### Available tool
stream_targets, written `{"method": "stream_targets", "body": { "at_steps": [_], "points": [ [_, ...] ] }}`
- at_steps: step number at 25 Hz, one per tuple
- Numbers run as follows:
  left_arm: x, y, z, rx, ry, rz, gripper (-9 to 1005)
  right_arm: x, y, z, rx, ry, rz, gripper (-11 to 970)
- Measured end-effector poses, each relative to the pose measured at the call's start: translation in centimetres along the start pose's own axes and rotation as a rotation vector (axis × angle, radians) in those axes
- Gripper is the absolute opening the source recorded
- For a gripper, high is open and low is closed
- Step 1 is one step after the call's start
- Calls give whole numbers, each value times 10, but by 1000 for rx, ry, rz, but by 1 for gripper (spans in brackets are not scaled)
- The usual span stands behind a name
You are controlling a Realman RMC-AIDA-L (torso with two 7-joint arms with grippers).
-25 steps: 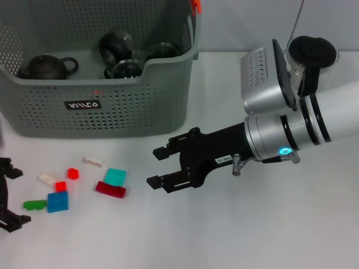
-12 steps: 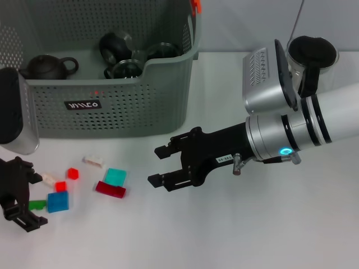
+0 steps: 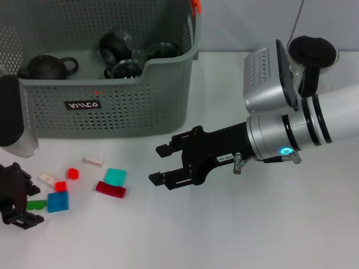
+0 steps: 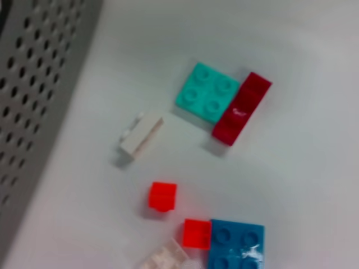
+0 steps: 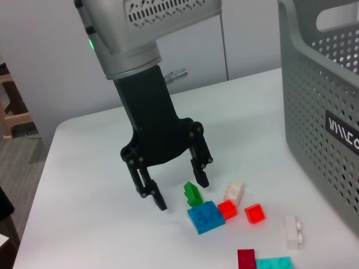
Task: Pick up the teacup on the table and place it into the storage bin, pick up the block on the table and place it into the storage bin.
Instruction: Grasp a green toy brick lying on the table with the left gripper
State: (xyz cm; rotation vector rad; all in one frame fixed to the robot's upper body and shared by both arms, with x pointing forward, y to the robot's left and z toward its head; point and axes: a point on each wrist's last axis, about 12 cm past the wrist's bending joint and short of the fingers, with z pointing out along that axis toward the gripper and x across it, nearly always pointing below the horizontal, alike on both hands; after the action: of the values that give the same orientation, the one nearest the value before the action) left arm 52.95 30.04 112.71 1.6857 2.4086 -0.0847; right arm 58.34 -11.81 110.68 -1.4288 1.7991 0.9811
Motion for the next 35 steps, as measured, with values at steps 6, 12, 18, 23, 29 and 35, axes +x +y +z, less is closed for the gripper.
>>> {"method": "stream_targets", "body": {
  "at_steps": [6, 12, 18, 23, 29, 35],
  "points": [
    [3, 4, 6, -10, 3, -10, 561, 2, 1, 1, -2, 3, 8, 687],
    [4, 5, 8, -18, 4, -13, 483, 3, 1, 1, -3, 3, 9, 686],
    [5, 6, 10, -21, 5, -16, 480, 3, 1, 2, -4, 3, 9, 686],
    [7, 8, 13, -17, 10, -20, 479, 3, 1, 2, -4, 3, 9, 686],
    [7, 10, 15, -21, 10, -23, 474, 2, 1, 2, -4, 3, 7, 687],
    [8, 12, 16, -23, 13, -25, 379, 2, 1, 2, -3, 2, 7, 687]
  ]
}}
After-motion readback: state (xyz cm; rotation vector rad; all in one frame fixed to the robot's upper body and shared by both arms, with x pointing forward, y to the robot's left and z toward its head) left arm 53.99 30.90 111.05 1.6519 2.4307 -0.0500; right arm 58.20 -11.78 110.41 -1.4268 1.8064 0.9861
